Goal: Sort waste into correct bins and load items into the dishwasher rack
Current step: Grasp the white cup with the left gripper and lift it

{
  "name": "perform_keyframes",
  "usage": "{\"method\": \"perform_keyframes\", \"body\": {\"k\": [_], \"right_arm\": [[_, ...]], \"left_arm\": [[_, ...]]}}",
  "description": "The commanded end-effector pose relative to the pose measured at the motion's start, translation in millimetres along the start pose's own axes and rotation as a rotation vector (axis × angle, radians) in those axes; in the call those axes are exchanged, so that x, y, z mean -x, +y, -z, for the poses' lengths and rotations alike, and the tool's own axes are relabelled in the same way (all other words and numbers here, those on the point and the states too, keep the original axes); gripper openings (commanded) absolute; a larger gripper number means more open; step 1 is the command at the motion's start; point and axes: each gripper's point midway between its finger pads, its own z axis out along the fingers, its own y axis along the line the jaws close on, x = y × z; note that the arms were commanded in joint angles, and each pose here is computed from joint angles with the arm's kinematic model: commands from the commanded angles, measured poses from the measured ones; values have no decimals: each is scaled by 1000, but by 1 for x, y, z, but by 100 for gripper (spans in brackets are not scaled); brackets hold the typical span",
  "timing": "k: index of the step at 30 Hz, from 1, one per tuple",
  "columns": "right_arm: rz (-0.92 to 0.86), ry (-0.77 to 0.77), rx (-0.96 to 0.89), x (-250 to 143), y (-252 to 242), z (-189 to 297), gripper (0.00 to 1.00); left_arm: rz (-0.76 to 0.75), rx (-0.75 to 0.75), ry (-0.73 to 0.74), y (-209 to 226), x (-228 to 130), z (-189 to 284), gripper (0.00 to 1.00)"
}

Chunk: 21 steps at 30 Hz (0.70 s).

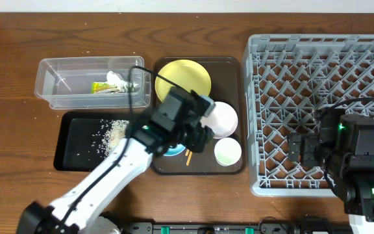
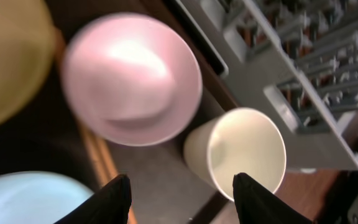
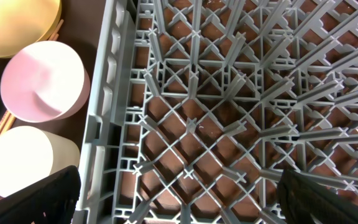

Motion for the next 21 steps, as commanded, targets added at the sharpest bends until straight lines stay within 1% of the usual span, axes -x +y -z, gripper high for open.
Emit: {"method": "perform_keyframes", "body": {"k": [1,3,6,12,13,15,18,21], "right_arm": [[-7,-18,9,6,3,5,99],[-8,-16,9,5,3,5,99],[-8,-17,9,5,3,5,99],[-8,-16,9,5,3,5,99],[-8,-16,9,5,3,5,99],[-8,-17,9,5,3,5,99],[-8,-16,6,5,2,5,99],[-9,-18,-26,6,-3,5,99]], "left_arm": [[-12,-39,84,-12,-16,-23,55],[-19,-47,130,-16,-26,-36,55],[-30,-55,193,-20,-41,-54,47],[-18,-51,250,-19,-55,-70,13],[-18,-50,247,-18,-54,-69,10],[-17,-40,232,-16,-51,-66,6],[7,-27,193,-12,-41,-55,6],[72,-14,113,-3,-21,-31,6]]}}
